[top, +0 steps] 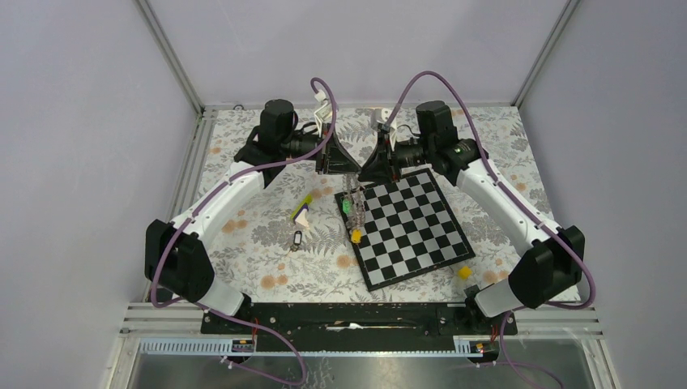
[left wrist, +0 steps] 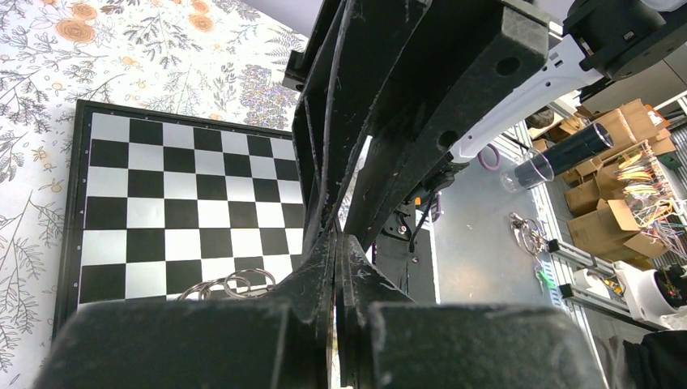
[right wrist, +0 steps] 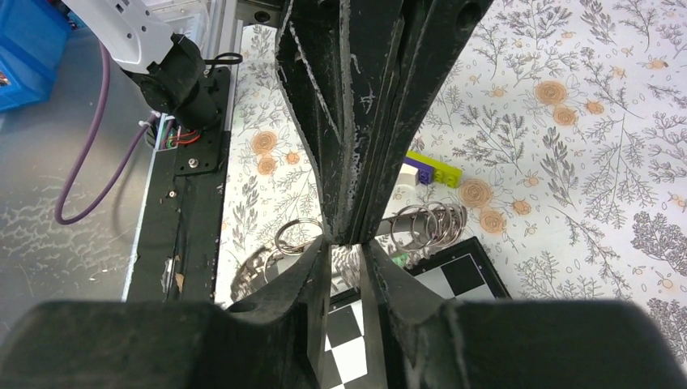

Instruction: Put the keys on the keyring

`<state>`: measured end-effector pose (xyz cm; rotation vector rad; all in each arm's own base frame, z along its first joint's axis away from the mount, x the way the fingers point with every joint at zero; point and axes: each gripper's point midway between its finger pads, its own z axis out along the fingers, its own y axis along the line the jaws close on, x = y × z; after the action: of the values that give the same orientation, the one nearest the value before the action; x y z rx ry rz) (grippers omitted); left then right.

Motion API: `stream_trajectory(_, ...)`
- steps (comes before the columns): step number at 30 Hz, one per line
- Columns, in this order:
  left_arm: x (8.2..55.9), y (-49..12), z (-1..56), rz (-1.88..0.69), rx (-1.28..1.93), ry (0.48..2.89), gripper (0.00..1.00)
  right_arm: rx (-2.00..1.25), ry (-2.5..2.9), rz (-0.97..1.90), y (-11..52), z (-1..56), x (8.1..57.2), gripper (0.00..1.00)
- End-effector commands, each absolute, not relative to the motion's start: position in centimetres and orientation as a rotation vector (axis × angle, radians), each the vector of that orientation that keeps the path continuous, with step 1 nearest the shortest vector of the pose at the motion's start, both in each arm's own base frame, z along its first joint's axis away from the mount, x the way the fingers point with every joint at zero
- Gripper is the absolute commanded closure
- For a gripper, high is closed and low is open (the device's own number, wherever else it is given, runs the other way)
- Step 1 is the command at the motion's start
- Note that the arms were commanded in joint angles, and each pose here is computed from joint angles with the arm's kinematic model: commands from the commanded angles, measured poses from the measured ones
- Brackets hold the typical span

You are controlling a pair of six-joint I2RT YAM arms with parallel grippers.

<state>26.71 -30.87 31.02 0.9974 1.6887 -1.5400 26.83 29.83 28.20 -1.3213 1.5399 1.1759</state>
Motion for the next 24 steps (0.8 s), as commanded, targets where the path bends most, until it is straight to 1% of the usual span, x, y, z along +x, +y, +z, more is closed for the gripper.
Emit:
stream_trajectory(1,26.1,-30.8,33.5,-1.502,1.036,1.574,1.00,-1.325,1.444,1.188,29.7,30.4,26.0,0.77)
stream_trajectory(13,26.3,-30.8,33.3,-1.495,1.026,1.583,1.00,-1.296,1.451,1.230,30.2,30.1,26.2,1.00)
stream_trajectory(20,26.5,-30.8,33.5,-1.475,1.045,1.539,1.00,-1.307,1.465,1.182,29.8,29.5,26.4,1.00)
stream_trajectory(22,26.5,-30.7,33.8,-1.460,1.059,1.523,0.93,-1.304,1.470,1.171,29.6,29.3,26.3,1.00)
stream_trajectory(24,26.6,-30.5,34.0,-1.443,1.075,1.513,0.83,-1.302,1.473,1.175,29.4,29.2,26.2,1.00)
